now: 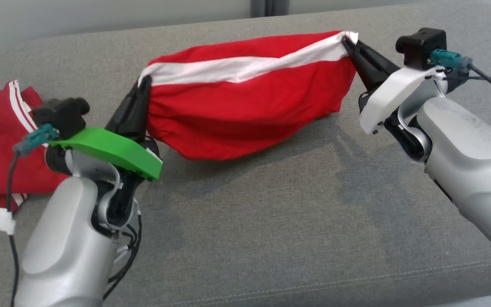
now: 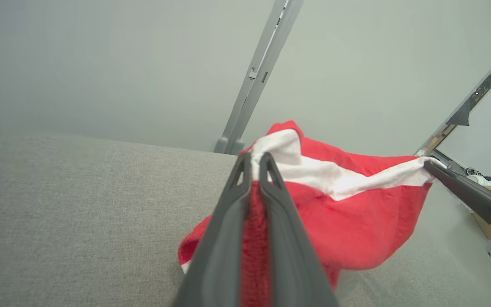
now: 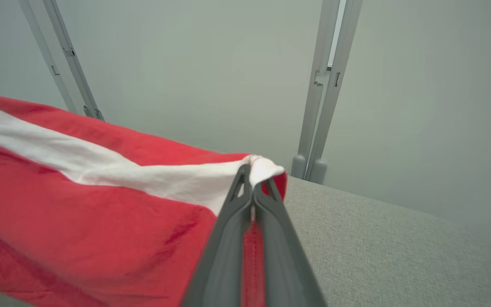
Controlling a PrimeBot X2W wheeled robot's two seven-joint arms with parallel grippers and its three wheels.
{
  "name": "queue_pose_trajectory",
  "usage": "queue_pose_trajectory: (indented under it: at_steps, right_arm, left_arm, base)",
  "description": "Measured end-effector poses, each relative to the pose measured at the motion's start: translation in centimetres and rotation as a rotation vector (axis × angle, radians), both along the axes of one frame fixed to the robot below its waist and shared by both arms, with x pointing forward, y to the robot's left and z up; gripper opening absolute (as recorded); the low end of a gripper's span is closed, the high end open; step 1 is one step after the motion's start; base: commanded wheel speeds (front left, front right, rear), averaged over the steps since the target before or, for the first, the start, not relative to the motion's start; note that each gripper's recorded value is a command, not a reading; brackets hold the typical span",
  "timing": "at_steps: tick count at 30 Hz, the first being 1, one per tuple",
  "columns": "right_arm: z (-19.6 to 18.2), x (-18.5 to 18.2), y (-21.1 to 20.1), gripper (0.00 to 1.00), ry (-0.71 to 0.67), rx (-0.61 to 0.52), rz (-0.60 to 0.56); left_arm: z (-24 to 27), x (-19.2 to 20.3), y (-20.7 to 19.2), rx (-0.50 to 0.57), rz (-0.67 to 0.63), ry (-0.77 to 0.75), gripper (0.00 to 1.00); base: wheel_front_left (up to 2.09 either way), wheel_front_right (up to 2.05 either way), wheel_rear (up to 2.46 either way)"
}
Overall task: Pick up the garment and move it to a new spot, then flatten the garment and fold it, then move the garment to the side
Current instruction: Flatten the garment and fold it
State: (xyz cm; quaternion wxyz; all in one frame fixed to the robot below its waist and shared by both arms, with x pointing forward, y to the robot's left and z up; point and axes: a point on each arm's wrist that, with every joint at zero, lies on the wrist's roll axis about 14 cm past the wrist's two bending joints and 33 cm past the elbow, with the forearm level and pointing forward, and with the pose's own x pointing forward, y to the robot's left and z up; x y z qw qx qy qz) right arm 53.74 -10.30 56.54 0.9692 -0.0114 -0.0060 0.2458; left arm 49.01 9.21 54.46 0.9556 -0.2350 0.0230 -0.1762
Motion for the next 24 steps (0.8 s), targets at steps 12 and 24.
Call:
queue_pose_trajectory:
  at_steps: [12, 24]
  right_arm:
    - [11.3, 0.7, -2.0, 0.0, -0.19, 0.05, -0.036]
    - [13.4, 7.0, -2.0, 0.0, -0.22, 0.065, -0.132]
  left_arm:
    - [11.2, 2.8, -0.5, 0.125, -0.092, -0.127, 0.0]
    - [13.1, 10.8, 1.6, 0.264, 0.077, -0.235, 0.0]
  base:
    - [0.0, 0.0, 0.0]
    - [0.0, 0.0, 0.0]
